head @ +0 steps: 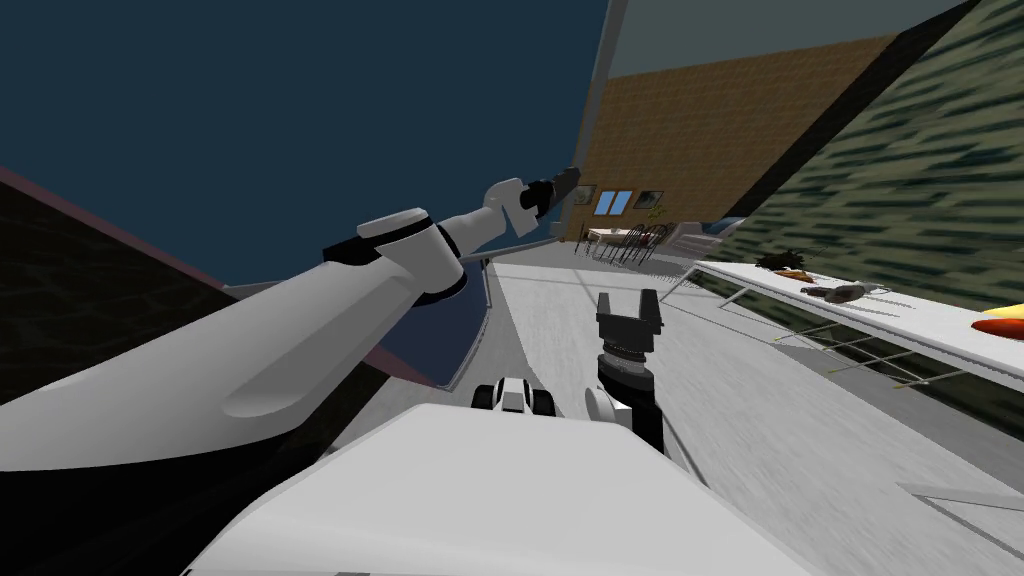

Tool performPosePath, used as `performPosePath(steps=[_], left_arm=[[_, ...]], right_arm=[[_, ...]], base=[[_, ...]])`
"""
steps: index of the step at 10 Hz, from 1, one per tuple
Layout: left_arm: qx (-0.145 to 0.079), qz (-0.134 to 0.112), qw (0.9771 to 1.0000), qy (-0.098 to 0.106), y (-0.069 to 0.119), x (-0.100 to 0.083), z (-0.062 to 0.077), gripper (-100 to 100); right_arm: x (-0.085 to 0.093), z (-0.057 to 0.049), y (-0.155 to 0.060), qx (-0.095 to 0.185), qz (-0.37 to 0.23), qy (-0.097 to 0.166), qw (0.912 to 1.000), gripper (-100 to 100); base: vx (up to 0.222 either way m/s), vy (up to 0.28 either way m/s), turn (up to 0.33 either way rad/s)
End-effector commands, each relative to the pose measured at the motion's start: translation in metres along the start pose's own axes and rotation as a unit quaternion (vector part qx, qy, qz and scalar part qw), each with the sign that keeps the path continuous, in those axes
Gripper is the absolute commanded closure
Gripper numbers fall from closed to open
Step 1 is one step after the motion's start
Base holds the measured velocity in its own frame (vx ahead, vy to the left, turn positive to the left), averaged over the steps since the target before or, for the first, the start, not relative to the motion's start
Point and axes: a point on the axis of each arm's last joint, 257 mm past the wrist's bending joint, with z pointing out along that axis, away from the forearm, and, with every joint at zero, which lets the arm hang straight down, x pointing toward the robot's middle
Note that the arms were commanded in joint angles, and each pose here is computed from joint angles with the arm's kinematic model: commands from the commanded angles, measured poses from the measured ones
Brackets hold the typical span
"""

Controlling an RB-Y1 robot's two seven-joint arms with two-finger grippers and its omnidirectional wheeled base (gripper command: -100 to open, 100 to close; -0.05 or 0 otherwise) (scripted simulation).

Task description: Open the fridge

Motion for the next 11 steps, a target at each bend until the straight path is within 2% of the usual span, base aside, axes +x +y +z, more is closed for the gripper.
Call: performPosePath(steps=[1,2,4,5,6,7,9,10,11], left_arm=[[-0.003,0.022,0.9995,-0.024,0.021,-0.038,-0.010,100],[0.008,0.006,0.9997,-0.021,0.017,-0.036,-0.010,100],[0.007,0.006,0.9998,-0.020,0.017,-0.036,-0.010,100],[0.000,-0.001,0.9994,-0.035,0.042,-0.063,-0.021,100],[0.005,-0.003,0.9995,-0.031,0.040,-0.061,-0.021,100],[0.003,0.008,0.9996,-0.028,0.040,-0.059,-0.020,100],[0.003,0.013,0.9995,-0.027,0.040,-0.059,-0.020,100],[-0.005,0.017,0.9993,-0.033,0.058,-0.074,-0.029,100],[-0.006,0.014,0.9993,-0.034,0.066,-0.081,-0.033,100]], right_arm=[[0.000,0.000,0.000,0.000,0.000,0.000,1.0000,0],[0.000,0.000,0.000,0.000,0.000,0.000,1.0000,0],[0.000,0.000,0.000,0.000,0.000,0.000,1.0000,0],[0.000,0.000,0.000,0.000,0.000,0.000,1.0000,0],[0.000,0.000,0.000,0.000,0.000,0.000,1.0000,0],[0.000,0.000,0.000,0.000,0.000,0.000,1.0000,0],[0.000,0.000,0.000,0.000,0.000,0.000,1.0000,0],[0.000,0.000,0.000,0.000,0.000,0.000,1.0000,0],[0.000,0.000,0.000,0.000,0.000,0.000,1.0000,0]], base=[[-0.170,0.009,-0.315],[-0.092,-0.010,-0.031],[-0.005,-0.009,0.031],[-0.137,-0.001,-0.384],[-0.190,0.009,-0.301],[-0.097,0.000,-0.041],[0.005,-0.011,0.028],[-0.098,-0.007,-0.284],[-0.175,0.001,-0.359]])
